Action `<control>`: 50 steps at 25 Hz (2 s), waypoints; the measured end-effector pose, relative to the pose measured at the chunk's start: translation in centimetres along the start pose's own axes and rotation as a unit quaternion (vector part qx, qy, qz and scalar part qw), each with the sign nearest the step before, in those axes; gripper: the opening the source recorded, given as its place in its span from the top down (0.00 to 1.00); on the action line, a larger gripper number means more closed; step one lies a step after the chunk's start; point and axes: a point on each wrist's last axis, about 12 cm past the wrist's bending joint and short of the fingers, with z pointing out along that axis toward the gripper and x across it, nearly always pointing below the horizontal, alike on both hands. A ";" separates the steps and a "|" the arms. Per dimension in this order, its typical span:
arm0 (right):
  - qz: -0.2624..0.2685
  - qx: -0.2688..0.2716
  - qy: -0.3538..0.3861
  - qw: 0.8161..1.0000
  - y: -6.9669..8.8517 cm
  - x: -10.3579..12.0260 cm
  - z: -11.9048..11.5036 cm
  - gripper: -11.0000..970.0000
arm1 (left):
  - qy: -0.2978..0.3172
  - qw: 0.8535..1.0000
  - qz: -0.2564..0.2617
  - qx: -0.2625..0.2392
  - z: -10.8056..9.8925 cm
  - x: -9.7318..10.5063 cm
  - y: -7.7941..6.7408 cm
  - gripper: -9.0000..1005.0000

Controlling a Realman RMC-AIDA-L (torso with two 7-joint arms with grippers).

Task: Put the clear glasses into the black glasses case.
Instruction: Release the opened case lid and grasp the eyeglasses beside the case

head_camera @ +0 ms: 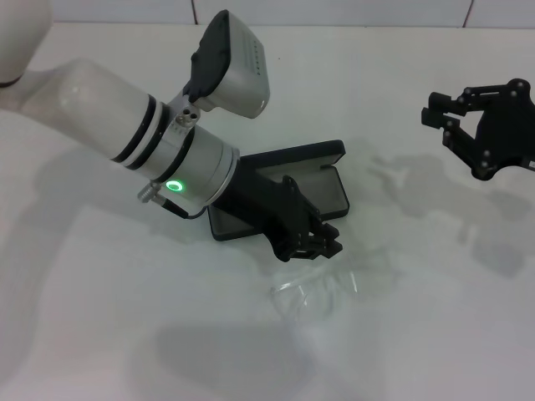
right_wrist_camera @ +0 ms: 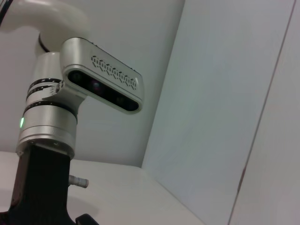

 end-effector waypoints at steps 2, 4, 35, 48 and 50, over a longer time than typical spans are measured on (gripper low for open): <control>-0.001 -0.003 0.003 1.000 0.1 0.1 0.0 0.80 | 0.011 1.000 -0.004 -0.002 0.0 -0.3 0.1 0.86; -0.002 -0.006 0.006 1.000 0.1 0.1 0.0 0.79 | 0.015 1.000 -0.009 -0.004 0.0 -0.5 0.2 0.85; -0.087 -0.367 0.312 0.872 1.3 -8.3 12.3 0.63 | -0.312 0.935 -0.095 -0.143 -7.7 6.8 -1.0 0.40; -0.145 -0.421 0.366 0.817 4.2 -9.2 15.3 0.57 | -0.312 0.934 -0.104 -0.140 -7.9 6.8 -0.9 0.38; -0.157 -0.420 0.371 0.813 4.6 -9.1 15.7 0.56 | -0.312 0.934 -0.104 -0.140 -7.9 6.8 -0.9 0.38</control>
